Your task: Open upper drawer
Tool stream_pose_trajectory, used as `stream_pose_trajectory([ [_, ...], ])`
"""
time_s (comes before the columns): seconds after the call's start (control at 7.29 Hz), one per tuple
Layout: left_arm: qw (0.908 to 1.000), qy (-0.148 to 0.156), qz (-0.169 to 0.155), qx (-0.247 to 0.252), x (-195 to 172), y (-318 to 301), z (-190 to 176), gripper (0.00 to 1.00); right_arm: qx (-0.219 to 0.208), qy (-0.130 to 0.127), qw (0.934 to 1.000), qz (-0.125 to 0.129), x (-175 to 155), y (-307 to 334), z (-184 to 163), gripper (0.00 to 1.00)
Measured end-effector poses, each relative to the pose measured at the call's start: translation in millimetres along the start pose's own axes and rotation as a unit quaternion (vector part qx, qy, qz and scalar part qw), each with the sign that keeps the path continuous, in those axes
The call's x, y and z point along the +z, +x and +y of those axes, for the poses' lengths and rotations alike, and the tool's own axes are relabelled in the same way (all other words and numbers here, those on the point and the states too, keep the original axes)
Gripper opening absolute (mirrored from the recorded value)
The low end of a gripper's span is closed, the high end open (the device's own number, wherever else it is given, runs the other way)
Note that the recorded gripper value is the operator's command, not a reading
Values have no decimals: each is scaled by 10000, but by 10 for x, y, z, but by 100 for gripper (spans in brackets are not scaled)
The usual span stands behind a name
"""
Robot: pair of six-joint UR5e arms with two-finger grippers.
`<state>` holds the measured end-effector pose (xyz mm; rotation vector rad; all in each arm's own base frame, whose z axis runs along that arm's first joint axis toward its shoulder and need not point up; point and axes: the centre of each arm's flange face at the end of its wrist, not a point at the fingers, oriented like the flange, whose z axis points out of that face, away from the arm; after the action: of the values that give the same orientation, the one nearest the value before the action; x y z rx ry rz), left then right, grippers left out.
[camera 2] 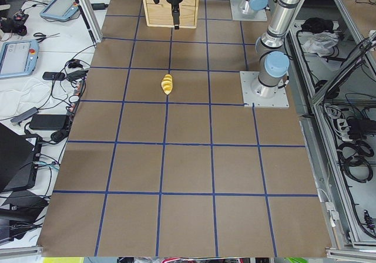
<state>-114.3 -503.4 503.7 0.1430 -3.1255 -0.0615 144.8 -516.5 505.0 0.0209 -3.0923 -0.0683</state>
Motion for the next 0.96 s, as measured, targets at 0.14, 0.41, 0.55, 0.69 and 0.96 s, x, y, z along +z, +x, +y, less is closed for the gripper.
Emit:
stream_pose_trajectory([
  [0.14, 10000, -1, 12, -17, 7, 3, 19, 100, -1, 0, 10000, 0, 0, 0, 0, 100],
  [0.41, 10000, 16, 59, -38, 13, 5, 9, 100, -1, 0, 10000, 0, 0, 0, 0, 100],
  [0.55, 10000, 2, 65, -55, 27, -16, -8, 100, 0, 0, 10000, 0, 0, 0, 0, 100],
  [0.69, 10000, 2, 64, -62, 26, -33, -20, 100, -1, 0, 10000, 0, 0, 0, 0, 100],
  [0.96, 10000, 66, 21, -53, -49, -52, -7, 100, 2, -2, 10000, 3, 1, 1, 0, 100],
])
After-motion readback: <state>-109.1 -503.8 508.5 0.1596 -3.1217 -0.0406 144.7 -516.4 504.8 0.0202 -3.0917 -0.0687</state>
